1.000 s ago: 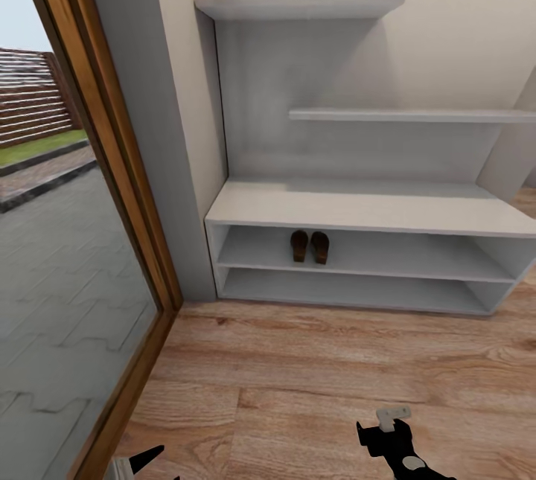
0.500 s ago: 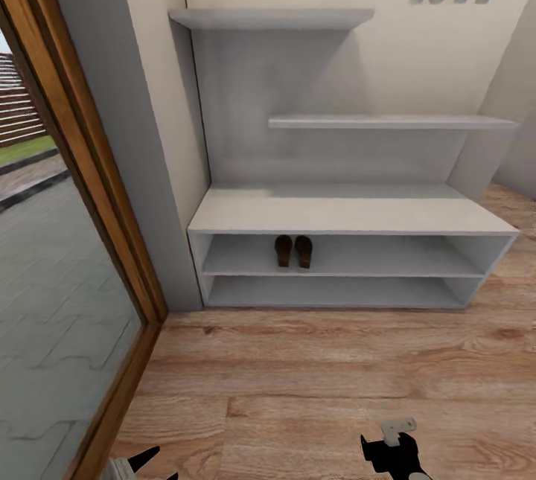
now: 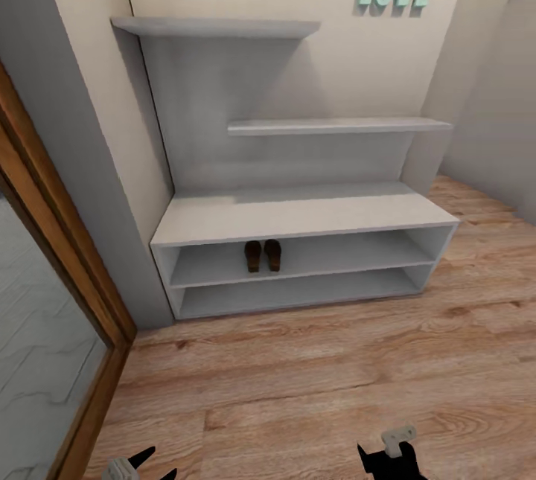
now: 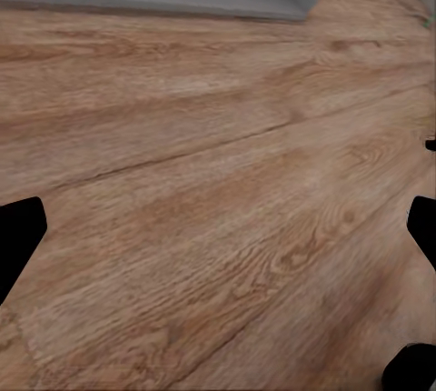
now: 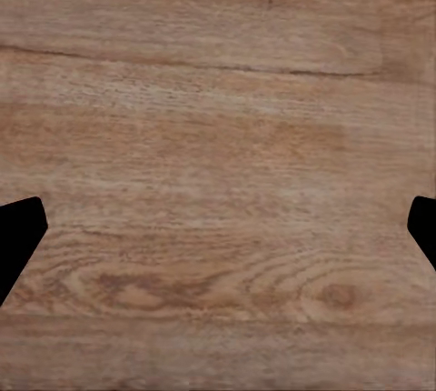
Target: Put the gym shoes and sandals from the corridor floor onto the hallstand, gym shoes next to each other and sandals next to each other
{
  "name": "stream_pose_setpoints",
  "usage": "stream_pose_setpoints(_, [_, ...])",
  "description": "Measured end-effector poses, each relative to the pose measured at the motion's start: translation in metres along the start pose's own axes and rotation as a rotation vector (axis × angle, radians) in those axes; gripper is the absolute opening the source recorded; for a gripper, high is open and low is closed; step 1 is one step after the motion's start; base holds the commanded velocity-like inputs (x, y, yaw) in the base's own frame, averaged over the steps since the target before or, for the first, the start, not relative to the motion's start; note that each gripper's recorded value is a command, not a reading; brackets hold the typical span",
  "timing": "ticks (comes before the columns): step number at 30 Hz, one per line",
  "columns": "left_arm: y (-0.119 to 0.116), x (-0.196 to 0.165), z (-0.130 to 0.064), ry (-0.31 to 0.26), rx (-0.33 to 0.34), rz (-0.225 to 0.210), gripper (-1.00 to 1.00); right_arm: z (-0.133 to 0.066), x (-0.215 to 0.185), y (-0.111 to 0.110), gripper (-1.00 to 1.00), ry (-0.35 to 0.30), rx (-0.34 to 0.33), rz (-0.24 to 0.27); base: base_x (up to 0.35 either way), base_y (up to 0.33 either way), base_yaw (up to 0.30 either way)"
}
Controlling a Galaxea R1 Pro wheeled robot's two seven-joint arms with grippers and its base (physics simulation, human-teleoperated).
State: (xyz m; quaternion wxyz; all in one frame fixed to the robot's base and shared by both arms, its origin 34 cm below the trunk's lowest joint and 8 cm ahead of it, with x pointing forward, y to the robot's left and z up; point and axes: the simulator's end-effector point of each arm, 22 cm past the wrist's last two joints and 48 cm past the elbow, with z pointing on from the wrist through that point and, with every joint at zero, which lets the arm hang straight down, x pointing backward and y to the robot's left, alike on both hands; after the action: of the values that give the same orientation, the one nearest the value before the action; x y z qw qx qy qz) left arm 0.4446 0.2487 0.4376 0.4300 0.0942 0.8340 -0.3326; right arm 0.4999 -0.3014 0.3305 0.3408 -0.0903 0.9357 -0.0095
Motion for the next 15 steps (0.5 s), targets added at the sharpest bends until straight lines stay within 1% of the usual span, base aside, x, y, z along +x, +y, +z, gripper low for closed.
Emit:
stream_pose_setpoints(4, [-0.003, -0.007, -0.001, -0.001, -0.007, -0.002, 1.00, -0.010, 0.003, 0.014, 1.00, 0.013, -0.091, -0.001, 0.000, 0.000, -0.298])
stream_pose_setpoints(8, [-0.006, -0.014, -0.003, -0.002, -0.011, -0.004, 1.00, -0.021, 0.003, 0.020, 1.00, 0.022, -0.166, -0.002, 0.000, 0.000, -0.298])
stream_pose_setpoints(9, [-0.007, -0.016, -0.003, -0.001, -0.013, -0.007, 1.00, -0.024, 0.003, 0.023, 1.00, 0.024, -0.197, -0.003, 0.000, 0.000, -0.298])
stream_pose_setpoints(13, [-0.010, -0.020, -0.006, 0.003, -0.016, -0.015, 1.00, -0.033, -0.001, 0.029, 1.00, 0.027, -0.242, -0.002, 0.000, 0.000, -0.298])
stream_pose_setpoints(15, [-0.012, -0.023, -0.007, 0.004, -0.016, -0.017, 1.00, -0.036, -0.004, 0.031, 1.00, 0.027, -0.250, -0.001, 0.000, 0.000, -0.298])
